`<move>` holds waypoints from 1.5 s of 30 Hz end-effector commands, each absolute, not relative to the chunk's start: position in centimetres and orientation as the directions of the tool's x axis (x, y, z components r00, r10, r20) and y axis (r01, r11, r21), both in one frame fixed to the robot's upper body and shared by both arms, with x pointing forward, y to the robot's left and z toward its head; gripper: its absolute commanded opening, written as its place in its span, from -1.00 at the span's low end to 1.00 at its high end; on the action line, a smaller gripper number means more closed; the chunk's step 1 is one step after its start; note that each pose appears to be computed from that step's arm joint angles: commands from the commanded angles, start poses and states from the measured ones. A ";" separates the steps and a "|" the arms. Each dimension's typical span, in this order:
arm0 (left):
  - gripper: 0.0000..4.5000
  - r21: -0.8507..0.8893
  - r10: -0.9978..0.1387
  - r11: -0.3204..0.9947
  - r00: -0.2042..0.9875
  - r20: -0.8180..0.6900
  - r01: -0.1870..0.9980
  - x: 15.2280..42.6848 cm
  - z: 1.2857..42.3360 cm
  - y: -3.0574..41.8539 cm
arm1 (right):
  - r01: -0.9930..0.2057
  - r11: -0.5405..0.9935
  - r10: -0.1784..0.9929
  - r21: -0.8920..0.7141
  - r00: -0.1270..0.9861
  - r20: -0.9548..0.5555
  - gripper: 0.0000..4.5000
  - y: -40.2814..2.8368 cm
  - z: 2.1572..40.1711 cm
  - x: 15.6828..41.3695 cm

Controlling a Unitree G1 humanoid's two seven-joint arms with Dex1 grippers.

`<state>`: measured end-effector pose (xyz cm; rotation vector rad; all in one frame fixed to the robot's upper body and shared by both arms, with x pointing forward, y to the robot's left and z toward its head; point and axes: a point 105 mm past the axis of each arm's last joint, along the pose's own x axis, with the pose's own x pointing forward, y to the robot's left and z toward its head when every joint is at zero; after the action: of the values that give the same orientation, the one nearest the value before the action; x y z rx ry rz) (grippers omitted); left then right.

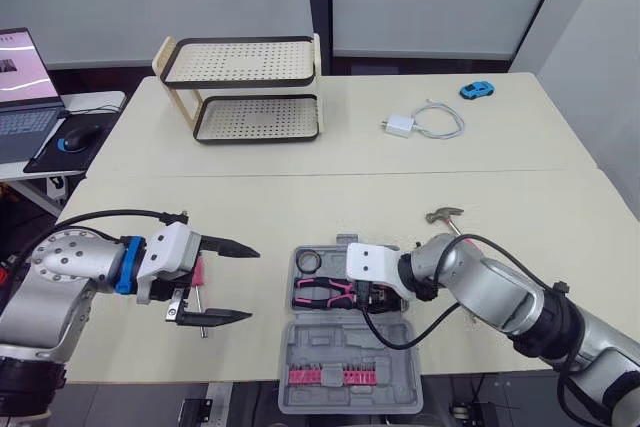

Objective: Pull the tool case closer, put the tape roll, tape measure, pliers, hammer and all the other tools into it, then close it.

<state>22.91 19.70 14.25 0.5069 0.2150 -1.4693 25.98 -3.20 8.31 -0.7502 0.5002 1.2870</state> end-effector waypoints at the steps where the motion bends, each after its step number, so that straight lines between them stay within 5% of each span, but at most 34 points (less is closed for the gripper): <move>1: 1.00 0.233 -0.896 0.002 0.105 -0.431 0.973 23.0 14.9 19.3 | -0.967 0.100 0.792 -0.235 0.221 -0.570 0.41 -1.9 10.6 25.4; 4: 1.00 0.235 -0.897 -0.003 0.101 -0.429 0.972 23.0 14.9 19.2 | -0.965 0.113 0.832 -0.238 0.223 -0.509 0.17 -2.0 10.4 25.1; 12: 1.00 0.240 -0.898 -0.008 0.098 -0.428 0.971 23.1 14.9 19.1 | -0.956 0.161 0.858 -0.245 0.258 -0.444 -0.97 -1.9 8.9 24.9; 45: 1.00 0.225 -0.891 0.009 0.110 -0.440 0.974 22.9 14.0 18.9 | -0.957 0.251 0.688 -0.144 0.281 -0.669 -0.97 -5.1 0.9 25.0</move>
<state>23.14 19.14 13.59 0.5091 0.2117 -1.4590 24.64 -2.98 3.48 -0.5880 0.3937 1.2706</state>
